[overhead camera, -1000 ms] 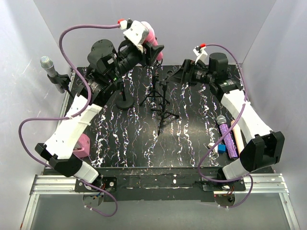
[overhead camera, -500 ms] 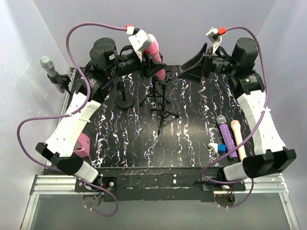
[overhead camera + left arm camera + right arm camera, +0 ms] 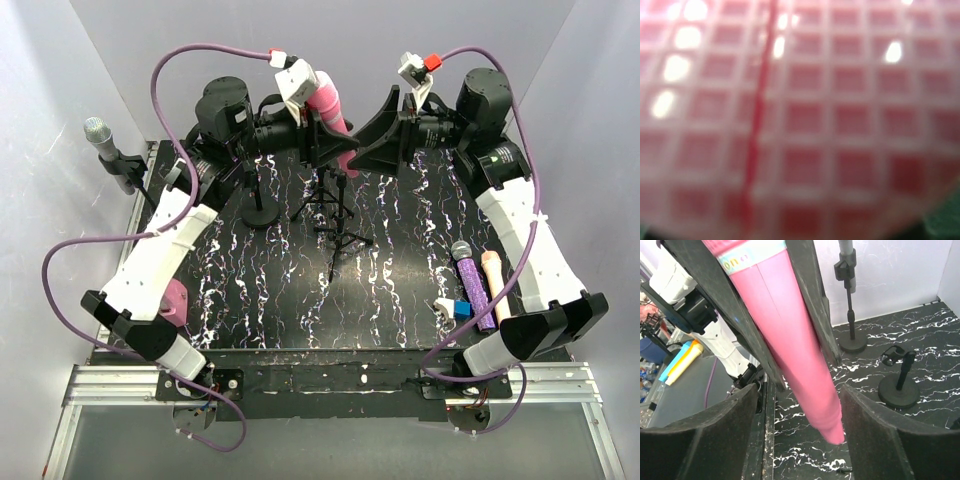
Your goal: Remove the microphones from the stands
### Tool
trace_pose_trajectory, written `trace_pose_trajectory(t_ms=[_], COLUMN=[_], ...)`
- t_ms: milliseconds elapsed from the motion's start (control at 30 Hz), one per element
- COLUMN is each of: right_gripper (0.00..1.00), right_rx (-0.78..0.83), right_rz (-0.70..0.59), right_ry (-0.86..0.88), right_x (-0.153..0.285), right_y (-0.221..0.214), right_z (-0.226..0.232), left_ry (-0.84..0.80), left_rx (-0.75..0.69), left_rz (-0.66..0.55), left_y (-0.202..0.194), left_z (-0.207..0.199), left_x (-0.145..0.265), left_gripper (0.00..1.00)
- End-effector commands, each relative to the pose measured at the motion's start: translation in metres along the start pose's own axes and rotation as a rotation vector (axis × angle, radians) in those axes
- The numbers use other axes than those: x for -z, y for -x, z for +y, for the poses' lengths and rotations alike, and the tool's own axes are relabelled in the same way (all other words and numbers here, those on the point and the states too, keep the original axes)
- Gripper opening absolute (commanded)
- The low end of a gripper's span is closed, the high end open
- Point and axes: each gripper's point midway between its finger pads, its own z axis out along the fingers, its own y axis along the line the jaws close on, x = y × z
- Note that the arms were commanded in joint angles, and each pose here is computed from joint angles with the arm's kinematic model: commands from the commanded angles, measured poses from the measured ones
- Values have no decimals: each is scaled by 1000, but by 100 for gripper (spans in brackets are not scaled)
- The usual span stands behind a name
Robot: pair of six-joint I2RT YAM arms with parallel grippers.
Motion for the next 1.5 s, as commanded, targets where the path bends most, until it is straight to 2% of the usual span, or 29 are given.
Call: trace_pose_trajectory(t_ms=[0,100,200,300,533,733,867,900,933,967,1000,1067,1100,1133,1333,1433,1467], right_gripper=[70,63,59,59,67,55,31,26,22,19,15,8,2,1,1,1,1], right_rx=[76,72,79,78,81,101,95,89,85,76,67,47,38,24,-46,-58,-88], right_rz=[-17,-13,-10,-9,-20,-21,-23,-26,-29,-32,-37,-47,-56,-61,-96,-32,43], right_ry=[13,-16,-45,-56,-54,-115,-127,-137,-154,-171,-185,-227,-256,-283,-459,-629,-719], right_x=[-9,-12,-13,-13,-15,-14,-13,-13,-11,-9,-5,6,13,19,71,109,125], right_y=[15,10,7,4,0,-2,-3,-3,-2,-2,-1,-1,2,2,5,-24,-55], right_z=[8,2,-3,-5,-5,-16,-18,-19,-22,-24,-26,-32,-35,-39,-57,-70,-79], left_ry=[-30,-45,-46,-53,-49,-39,-16,0,19,36,45,52,49,48,79,101,112], left_rx=[67,74,90,107,157,181,185,184,182,176,168,139,128,113,88,60,52], left_rz=[-19,-25,-25,-26,-41,-44,-44,-46,-47,-51,-53,-54,-53,-53,-40,-37,-36], left_y=[4,6,6,6,12,14,13,13,12,14,15,16,15,17,8,6,5], left_z=[-5,-8,-8,-9,-5,-3,1,4,7,9,10,11,10,9,12,14,16], left_x=[-4,-4,-5,-6,-9,-8,-8,-8,-7,-6,-5,-3,-3,-1,4,7,8], left_gripper=[0,0,0,0,0,0,0,7,28,55,73,90,95,98,98,98,98])
